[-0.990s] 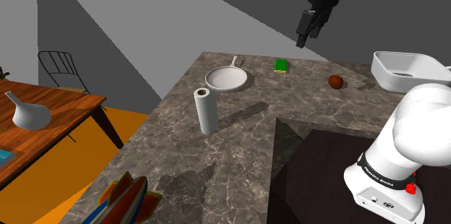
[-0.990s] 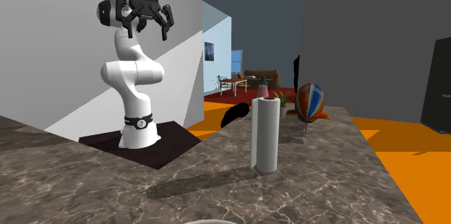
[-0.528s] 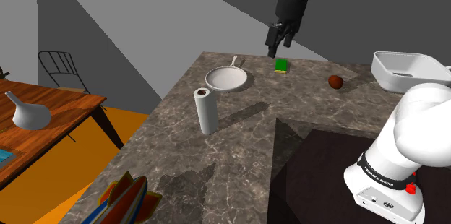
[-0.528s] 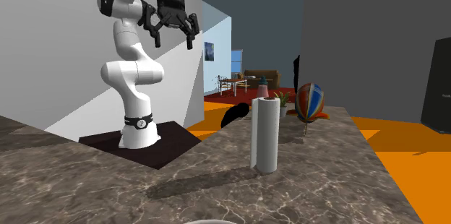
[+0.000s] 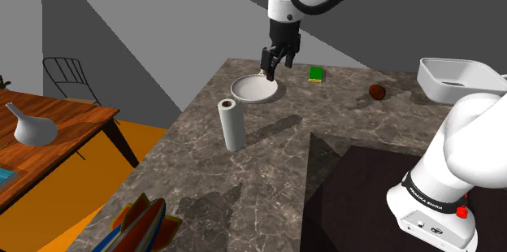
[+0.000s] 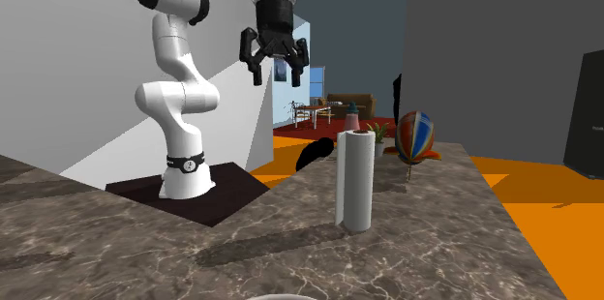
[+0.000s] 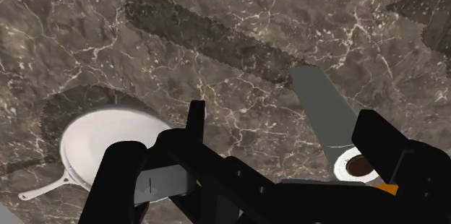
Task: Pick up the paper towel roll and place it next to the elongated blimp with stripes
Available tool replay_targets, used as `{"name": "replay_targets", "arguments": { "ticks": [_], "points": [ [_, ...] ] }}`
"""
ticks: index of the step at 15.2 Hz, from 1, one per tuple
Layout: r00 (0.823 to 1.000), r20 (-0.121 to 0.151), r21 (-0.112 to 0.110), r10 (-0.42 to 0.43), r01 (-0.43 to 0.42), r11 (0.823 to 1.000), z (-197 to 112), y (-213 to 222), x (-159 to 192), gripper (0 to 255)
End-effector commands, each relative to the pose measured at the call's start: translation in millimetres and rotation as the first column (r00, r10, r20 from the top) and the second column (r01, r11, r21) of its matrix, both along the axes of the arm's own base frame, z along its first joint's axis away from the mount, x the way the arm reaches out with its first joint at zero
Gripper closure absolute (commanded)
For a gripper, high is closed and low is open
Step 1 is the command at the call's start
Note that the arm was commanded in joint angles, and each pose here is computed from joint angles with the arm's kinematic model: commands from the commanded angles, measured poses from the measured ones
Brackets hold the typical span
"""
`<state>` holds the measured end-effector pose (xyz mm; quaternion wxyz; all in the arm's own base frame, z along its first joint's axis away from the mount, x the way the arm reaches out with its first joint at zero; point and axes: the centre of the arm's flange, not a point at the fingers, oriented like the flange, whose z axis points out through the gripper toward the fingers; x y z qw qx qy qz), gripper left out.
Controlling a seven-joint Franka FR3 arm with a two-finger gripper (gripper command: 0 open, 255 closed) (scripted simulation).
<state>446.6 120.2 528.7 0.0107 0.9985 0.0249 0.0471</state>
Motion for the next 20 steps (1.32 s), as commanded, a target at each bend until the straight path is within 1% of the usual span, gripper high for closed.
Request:
{"name": "replay_targets", "arguments": {
  "ticks": [1, 14, 20],
  "points": [
    [1.000, -0.004, -0.004, 0.006, -0.006, 1.000, -10, 19, 16, 0],
    [0.998, -0.035, -0.033, 0.048, -0.050, 0.998, -82, 138, 126, 0],
    [0.998, -0.036, -0.034, 0.050, -0.051, 0.998, -111, 140, 131, 0]
  ]
}}
